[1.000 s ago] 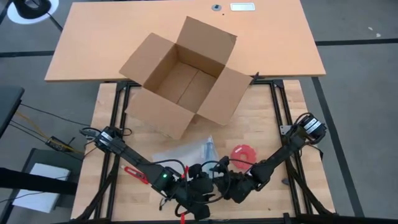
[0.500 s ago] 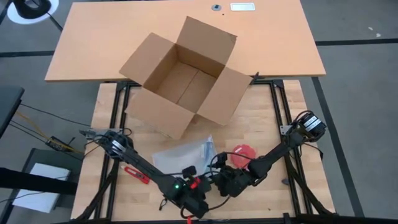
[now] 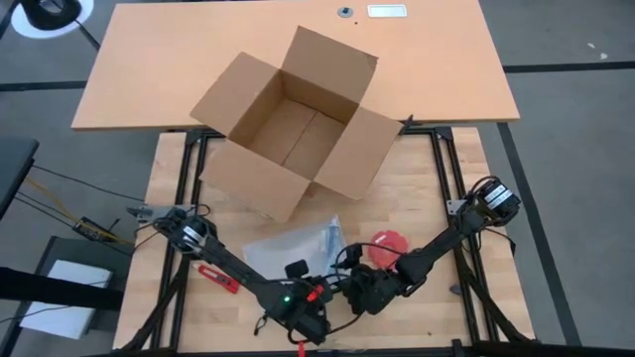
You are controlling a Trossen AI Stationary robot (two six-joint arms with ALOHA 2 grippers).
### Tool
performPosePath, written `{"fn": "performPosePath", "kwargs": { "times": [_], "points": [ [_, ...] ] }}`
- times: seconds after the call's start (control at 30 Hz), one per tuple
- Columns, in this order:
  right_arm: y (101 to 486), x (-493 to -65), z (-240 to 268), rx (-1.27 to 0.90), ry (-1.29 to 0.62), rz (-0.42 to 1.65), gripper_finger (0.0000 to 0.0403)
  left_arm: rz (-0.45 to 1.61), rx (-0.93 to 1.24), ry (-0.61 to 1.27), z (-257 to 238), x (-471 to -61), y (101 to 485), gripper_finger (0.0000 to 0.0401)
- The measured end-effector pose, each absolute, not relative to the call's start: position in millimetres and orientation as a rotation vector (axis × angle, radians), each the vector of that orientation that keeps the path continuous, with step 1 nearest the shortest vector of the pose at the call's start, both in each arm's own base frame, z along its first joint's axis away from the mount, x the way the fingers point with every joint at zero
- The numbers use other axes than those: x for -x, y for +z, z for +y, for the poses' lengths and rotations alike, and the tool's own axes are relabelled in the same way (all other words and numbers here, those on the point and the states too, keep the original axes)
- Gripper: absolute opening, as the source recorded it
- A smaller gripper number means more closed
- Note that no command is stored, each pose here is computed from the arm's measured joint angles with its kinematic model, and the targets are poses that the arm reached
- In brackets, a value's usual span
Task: Unpack boxes
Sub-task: Put the white bottle medicine into the zip bag
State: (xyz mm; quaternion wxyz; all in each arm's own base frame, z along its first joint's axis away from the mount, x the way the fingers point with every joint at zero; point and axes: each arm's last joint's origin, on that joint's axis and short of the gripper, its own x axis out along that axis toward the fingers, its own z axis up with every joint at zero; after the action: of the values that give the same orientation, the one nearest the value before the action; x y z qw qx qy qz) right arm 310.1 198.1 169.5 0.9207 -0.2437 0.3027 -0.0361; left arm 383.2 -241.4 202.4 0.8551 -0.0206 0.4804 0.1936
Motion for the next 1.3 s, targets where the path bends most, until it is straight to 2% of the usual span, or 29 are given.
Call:
{"fn": "performPosePath", "kwargs": {
  "times": [0.23,0.3,0.4,0.47,0.7,0.83,1.0,1.3],
  "points": [
    [169,-311,198,0.436,-0.065,0.625,0.0228,1.045,0.029,0.498,-221,-386,192,0.0115],
    [171,-310,198,0.401,-0.039,0.63,0.0228,1.046,0.053,0.525,-215,-389,194,0.0096],
    [187,-303,199,0.342,0.02,0.629,0.0228,1.049,0.097,0.505,-213,-394,204,0.0033],
    [204,-291,196,0.273,0.055,0.658,0.0228,1.035,0.135,0.49,-213,-398,213,0.0013],
    [261,-224,176,-0.147,0.229,0.955,0.0228,0.951,0.259,0.429,-210,-414,257,0.0013],
    [273,-191,172,-0.192,0.215,1.062,0.0229,0.928,0.291,0.433,-202,-420,266,0.0012],
    [256,-172,177,-0.109,0.153,1.152,0.0245,0.912,0.339,0.425,-193,-428,267,0.0012],
    [202,-182,179,-0.072,0.041,1.197,0.0268,0.877,0.371,0.425,-186,-434,269,0.0013]
  ]
}}
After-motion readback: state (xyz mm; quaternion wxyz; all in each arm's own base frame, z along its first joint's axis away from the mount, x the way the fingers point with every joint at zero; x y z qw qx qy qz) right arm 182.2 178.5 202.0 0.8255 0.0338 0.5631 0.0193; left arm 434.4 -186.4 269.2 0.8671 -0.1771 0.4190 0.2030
